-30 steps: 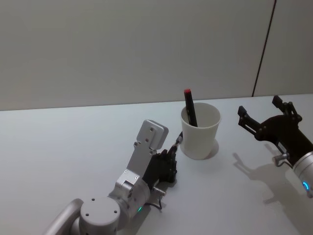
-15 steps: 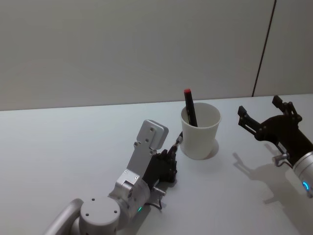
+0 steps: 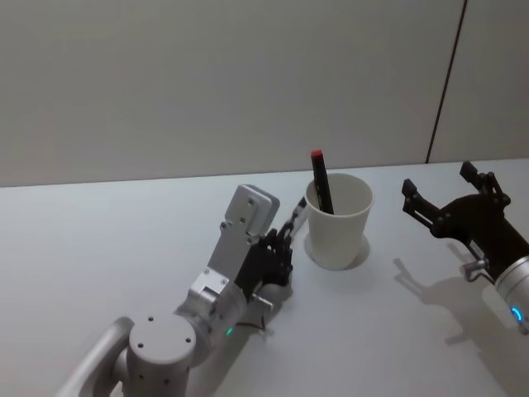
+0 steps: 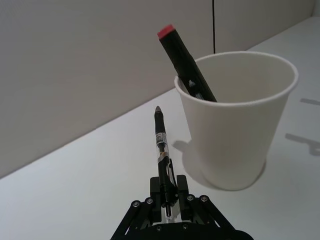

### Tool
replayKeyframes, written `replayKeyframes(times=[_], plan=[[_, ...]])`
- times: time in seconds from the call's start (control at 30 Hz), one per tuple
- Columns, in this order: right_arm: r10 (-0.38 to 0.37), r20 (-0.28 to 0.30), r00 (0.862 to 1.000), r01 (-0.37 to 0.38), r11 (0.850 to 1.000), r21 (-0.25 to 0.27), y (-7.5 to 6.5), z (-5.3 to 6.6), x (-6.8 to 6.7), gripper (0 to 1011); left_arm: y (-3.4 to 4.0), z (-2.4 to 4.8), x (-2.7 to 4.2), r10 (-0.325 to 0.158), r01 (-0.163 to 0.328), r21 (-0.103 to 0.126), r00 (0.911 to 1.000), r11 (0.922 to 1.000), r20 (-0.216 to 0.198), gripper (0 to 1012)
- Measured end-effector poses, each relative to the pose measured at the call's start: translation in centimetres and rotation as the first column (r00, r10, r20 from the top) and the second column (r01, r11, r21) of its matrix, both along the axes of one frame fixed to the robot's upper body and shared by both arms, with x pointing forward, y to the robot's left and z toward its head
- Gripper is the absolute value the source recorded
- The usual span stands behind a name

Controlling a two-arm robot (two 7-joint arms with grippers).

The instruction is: Place the pen into the pen holder.

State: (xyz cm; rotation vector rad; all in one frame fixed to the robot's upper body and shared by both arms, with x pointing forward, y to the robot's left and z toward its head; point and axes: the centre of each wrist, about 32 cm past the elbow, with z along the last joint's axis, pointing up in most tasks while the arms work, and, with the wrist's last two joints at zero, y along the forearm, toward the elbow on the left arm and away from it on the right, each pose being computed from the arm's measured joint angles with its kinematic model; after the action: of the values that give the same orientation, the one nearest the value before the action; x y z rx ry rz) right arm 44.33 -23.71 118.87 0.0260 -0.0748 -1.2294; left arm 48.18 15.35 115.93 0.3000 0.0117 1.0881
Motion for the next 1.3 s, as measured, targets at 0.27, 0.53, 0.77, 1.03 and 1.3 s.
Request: replayKeyframes(times=[0.27,0.53,0.77,1.03,1.3], plan=[[0.0,0.0,1.0,0.0,1.0,0.0,0.0,0.0,0.0,1001,0.75,0.22,0.86,0.004,-0.007,0.029,0.9964,0.9996,0.085,186],[0.0,0.0,1.0,0.0,1.0,0.0,0.0,0.0,0.0,1001,1.58,0.35,0.51,0.053,-0.064,0.062,0.9835,0.996,0.173,186],[0.0,0.0,1.0,0.0,1.0,0.0,0.0,0.0,0.0,1001,2.38,0.46,-0.72,0.115,-0.139,0.072,0.9572,0.9877,0.266,186],[0.0,0.0,1.0,0.0,1.0,0.0,0.0,0.0,0.0,1001,3.23,0.88,-1.73,0.149,-0.176,0.042,0.9181,0.9835,0.367,186],[0.0,0.0,1.0,0.0,1.0,0.0,0.0,0.0,0.0,1002,3.91,1.89,-2.12,0.145,-0.163,-0.002,0.8729,0.9867,0.466,186]])
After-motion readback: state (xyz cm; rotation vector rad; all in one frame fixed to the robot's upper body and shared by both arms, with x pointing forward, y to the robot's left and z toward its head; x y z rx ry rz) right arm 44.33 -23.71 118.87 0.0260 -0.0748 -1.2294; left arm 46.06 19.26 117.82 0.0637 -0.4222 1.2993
